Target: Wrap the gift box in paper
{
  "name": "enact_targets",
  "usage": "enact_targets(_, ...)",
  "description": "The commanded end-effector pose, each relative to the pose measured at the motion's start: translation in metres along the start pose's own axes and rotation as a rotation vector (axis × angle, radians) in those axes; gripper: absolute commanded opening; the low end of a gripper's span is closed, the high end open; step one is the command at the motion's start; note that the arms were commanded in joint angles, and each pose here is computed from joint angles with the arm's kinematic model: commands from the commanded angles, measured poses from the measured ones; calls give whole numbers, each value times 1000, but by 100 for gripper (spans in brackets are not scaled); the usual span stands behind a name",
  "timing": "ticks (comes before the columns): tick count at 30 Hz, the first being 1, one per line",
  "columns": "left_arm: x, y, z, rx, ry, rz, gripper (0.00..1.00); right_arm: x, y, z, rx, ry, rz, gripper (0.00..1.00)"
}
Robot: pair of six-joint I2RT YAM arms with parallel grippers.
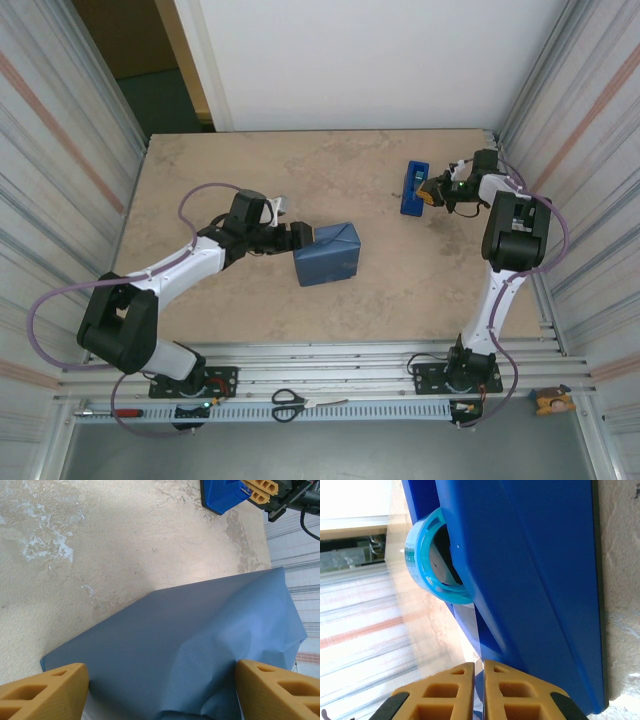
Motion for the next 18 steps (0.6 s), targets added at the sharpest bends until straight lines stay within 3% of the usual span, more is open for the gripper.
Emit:
enact_targets(1,-10,17,26,20,113,-66,76,1,0,-3,-18,10,-22,9)
enact_targets(7,-10,17,26,20,113,-69,76,5,9,-5,-18,0,-43,0)
enact_targets(18,-11,19,29,17,118,-82,76,29,47,5,0,-30,-67,0)
Point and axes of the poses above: each hand's point on the last joint's axis, 136 mm out from that joint toward the fingers, its own x axis back along the fingers, its own y axis along the line the jaws close on, z = x × y, the point moved 8 cm from there along x, back along the fingers, and after that the axes turned 2 degrees about x, right-handed, at the moved point
